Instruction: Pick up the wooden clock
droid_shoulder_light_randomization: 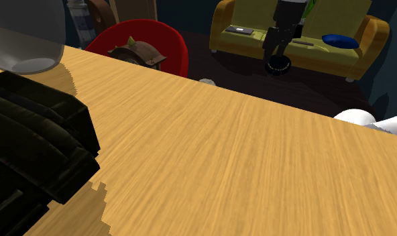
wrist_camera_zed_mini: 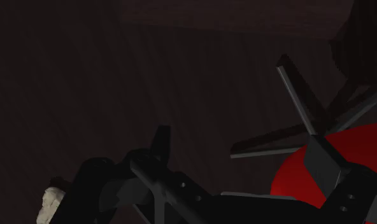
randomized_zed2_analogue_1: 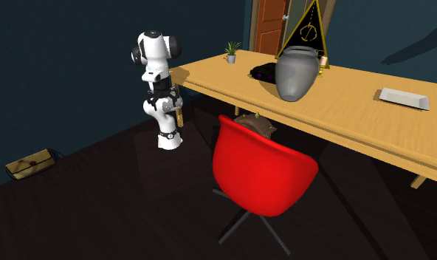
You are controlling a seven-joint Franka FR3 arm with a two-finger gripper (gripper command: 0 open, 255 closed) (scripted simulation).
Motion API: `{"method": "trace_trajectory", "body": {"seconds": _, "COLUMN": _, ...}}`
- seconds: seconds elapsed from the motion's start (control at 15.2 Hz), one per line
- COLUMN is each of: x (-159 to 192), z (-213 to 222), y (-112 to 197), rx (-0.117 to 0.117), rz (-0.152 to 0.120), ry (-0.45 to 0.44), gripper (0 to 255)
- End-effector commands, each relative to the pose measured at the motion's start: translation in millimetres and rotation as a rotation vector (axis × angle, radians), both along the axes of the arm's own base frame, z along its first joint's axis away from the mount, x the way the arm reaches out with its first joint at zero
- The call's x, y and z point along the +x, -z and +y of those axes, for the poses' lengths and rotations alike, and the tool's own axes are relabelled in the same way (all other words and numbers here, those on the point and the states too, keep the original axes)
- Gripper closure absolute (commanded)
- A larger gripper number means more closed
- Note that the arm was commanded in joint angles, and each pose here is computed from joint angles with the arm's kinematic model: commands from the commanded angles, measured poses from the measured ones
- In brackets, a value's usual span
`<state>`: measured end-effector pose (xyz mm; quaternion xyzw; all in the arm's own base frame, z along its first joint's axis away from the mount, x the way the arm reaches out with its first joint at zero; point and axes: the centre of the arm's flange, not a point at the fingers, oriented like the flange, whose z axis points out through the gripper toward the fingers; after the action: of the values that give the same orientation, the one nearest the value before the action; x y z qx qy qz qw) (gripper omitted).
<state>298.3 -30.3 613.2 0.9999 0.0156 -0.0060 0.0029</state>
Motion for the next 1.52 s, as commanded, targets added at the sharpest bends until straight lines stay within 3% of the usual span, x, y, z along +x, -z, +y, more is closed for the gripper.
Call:
{"method": "trace_trajectory", "body": {"seconds": 0.0, "x": 0.0, "z": 0.0, "y": 0.0, "rx": 0.0, "rz": 0.0, "ry": 0.0, "gripper": 0}}
{"method": "trace_trajectory", "body": {"seconds": 1.45, "x": 173.0, "z": 208.2, "y": -39.1, "rx": 0.057, "rz": -0.096, "ry": -0.107, "gripper": 0}}
